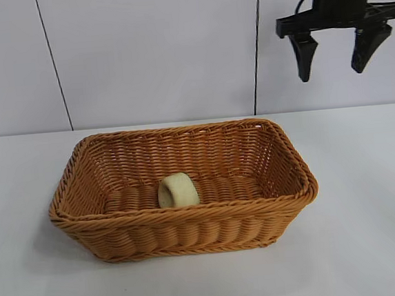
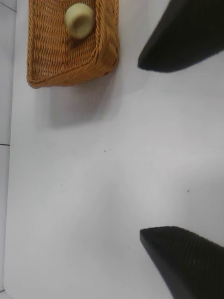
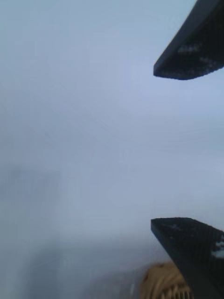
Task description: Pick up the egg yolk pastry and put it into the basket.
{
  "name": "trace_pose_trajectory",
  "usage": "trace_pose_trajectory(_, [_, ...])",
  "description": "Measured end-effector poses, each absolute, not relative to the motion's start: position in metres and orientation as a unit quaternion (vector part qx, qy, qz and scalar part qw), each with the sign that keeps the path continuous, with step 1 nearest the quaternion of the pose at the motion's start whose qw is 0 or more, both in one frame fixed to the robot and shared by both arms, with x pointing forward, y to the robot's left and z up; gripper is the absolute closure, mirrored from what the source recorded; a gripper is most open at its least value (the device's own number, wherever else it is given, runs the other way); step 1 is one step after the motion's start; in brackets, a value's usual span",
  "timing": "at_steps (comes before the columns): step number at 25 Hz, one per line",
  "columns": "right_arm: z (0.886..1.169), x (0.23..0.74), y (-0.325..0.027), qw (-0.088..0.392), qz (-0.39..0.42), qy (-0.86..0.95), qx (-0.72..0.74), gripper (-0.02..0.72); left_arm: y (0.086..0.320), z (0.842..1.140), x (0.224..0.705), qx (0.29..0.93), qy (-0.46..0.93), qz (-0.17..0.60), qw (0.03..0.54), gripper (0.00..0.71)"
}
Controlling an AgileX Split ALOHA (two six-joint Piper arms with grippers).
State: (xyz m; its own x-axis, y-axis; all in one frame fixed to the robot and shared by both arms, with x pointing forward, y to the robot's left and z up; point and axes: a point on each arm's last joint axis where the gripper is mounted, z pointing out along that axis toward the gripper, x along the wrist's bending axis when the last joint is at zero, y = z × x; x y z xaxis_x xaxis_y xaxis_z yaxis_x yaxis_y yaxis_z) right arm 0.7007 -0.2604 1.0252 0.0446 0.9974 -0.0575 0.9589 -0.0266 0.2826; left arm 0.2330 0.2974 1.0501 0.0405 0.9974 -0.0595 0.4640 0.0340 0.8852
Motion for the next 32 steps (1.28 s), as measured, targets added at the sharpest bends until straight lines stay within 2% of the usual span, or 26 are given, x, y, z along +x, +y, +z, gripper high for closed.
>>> trace_pose_trajectory(6, [1.025, 0.702, -0.29, 0.126, 0.073, 0.666, 0.731, 0.143, 0.297, 1.05, 0.233, 0.606, 0.603, 0.341, 0.391, 0.02])
trace_pose_trajectory(12, [1.026, 0.701, -0.286, 0.112, 0.085, 0.674, 0.725, 0.143, 0.297, 1.05, 0.233, 0.606, 0.603, 0.341, 0.391, 0.02])
trace_pose_trajectory(17, [1.035, 0.68, -0.287, 0.104, 0.077, 0.683, 0.719, 0.143, 0.297, 1.05, 0.233, 0.606, 0.603, 0.341, 0.391, 0.02])
trace_pose_trajectory(24, [1.044, 0.615, -0.289, 0.077, 0.045, 0.698, 0.71, 0.143, 0.297, 1.05, 0.233, 0.605, 0.602, 0.342, 0.393, 0.02])
trace_pose_trajectory(32, [1.041, 0.511, -0.293, 0.044, 0.01, 0.711, 0.701, 0.143, 0.297, 1.05, 0.233, 0.605, 0.602, 0.342, 0.393, 0.02])
